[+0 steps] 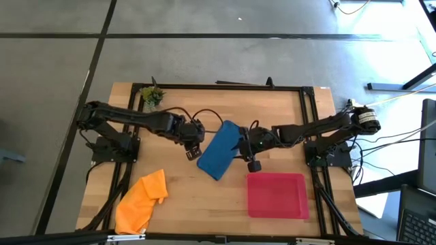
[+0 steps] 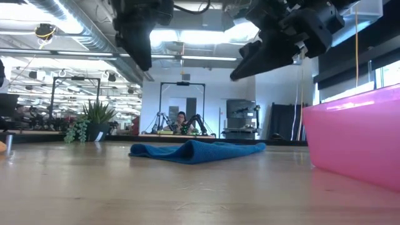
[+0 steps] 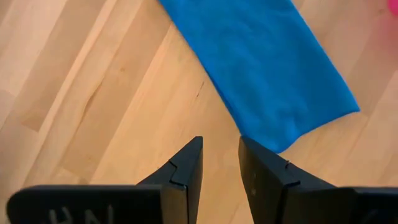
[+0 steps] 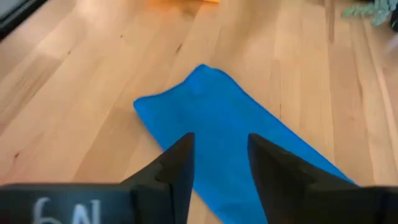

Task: Roll microfiber towels into tight, uniform cylinder then place into a basket
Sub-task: Fold the blue microfiber towel, then roll the blue microfiber towel

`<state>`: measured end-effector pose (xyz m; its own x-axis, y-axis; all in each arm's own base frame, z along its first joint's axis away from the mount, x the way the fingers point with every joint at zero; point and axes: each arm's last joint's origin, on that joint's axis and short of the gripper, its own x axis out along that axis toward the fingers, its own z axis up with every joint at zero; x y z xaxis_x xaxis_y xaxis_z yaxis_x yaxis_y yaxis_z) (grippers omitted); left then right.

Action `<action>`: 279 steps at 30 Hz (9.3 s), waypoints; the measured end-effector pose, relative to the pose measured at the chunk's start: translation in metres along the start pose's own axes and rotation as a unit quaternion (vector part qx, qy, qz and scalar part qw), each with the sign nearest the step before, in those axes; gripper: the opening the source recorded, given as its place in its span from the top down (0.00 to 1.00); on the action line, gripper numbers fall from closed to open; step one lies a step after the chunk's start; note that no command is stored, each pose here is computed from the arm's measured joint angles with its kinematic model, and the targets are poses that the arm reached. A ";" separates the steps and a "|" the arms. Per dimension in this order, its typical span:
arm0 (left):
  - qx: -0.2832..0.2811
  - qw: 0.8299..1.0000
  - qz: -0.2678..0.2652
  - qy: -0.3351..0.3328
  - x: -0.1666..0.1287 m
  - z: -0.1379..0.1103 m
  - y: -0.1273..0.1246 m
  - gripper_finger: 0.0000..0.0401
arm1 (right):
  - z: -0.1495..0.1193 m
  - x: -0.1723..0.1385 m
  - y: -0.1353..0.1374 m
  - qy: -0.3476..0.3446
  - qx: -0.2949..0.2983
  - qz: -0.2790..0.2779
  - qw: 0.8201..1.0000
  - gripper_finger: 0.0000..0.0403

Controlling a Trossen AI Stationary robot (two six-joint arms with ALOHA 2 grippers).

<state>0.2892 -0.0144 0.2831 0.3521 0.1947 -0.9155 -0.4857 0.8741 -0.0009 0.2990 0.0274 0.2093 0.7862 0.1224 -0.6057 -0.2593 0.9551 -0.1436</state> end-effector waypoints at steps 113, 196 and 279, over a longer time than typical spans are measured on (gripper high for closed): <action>0.065 0.992 -0.004 -0.104 -0.088 -0.030 0.045 0.76 | 0.041 0.109 -0.020 0.160 0.208 -0.002 0.965 0.99; -0.003 0.994 -0.013 -0.106 -0.088 -0.029 0.044 0.76 | 0.018 0.043 -0.053 0.362 0.221 -0.014 0.906 0.48; 0.205 0.977 0.006 0.056 0.031 -0.002 -0.013 0.72 | -0.025 0.085 -0.046 0.182 0.160 -0.034 0.970 0.98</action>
<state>0.3047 -0.0207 0.2542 0.2465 0.1766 -0.9529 -0.1204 0.9812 0.1507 0.3641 -0.0127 0.1446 0.5306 0.0093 -0.8475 0.0194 0.9995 0.0231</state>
